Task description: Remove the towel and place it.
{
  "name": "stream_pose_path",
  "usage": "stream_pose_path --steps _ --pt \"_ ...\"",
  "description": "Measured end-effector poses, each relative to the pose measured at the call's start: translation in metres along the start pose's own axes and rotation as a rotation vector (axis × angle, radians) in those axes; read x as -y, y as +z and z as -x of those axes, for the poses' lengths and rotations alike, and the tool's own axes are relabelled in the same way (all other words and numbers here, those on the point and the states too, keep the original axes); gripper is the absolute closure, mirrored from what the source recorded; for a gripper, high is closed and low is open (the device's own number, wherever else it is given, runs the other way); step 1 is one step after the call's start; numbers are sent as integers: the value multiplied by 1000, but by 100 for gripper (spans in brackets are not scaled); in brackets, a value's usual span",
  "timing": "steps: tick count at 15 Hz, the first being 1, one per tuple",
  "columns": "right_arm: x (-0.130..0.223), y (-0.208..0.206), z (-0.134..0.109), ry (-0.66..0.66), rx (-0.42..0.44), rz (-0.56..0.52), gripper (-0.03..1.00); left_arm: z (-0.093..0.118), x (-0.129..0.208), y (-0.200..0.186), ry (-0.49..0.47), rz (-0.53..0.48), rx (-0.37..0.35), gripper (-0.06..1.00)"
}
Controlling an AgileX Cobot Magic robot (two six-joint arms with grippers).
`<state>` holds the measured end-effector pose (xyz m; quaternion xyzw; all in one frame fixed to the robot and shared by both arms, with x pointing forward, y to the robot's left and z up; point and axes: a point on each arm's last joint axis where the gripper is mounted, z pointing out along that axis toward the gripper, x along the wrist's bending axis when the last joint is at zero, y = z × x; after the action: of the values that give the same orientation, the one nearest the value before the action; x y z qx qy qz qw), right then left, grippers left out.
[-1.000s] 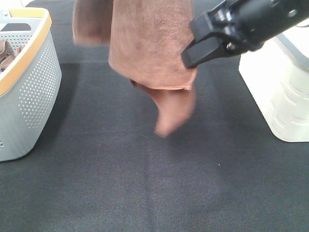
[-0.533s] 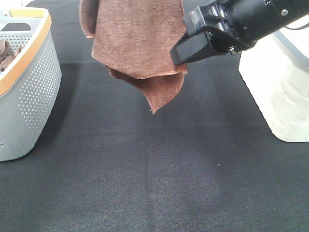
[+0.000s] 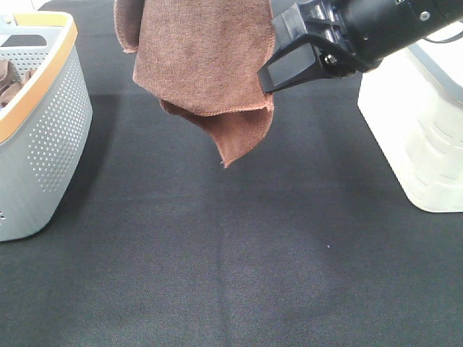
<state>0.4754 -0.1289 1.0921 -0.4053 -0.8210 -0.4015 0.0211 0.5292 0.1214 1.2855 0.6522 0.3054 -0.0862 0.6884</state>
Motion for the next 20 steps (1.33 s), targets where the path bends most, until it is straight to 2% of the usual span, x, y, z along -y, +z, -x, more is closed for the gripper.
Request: stream_pose_path --steps 2,4,5,6,8,11,12,16,19,20 --pt "5 0 -2 -7 -24 -50 97 -1 0 0 10 -5 -9 94" --pt "10 -1 -4 -23 -41 -114 97 -6 1 0 44 -14 -62 94" --pt "10 -1 -4 -23 -41 -114 97 -6 1 0 44 -14 -62 94" --pt "13 -2 -4 -37 -38 -136 97 -9 2 -1 67 -31 -98 94" --pt "17 -16 -8 -63 -3 -155 97 -21 6 -3 87 -84 -223 94" --pt "20 -30 -10 -88 40 -227 97 -32 11 -7 103 -145 -355 94" --pt "17 -34 -9 -92 73 -238 97 -34 13 -8 108 -169 -379 94" --pt "-9 -64 2 -112 354 -202 97 -43 26 -16 143 -345 -480 94" --pt "-37 -74 15 -137 538 -156 97 -50 29 -22 160 -397 -566 94" --pt "-45 -72 20 -145 580 -151 97 -55 29 -24 164 -409 -617 94"
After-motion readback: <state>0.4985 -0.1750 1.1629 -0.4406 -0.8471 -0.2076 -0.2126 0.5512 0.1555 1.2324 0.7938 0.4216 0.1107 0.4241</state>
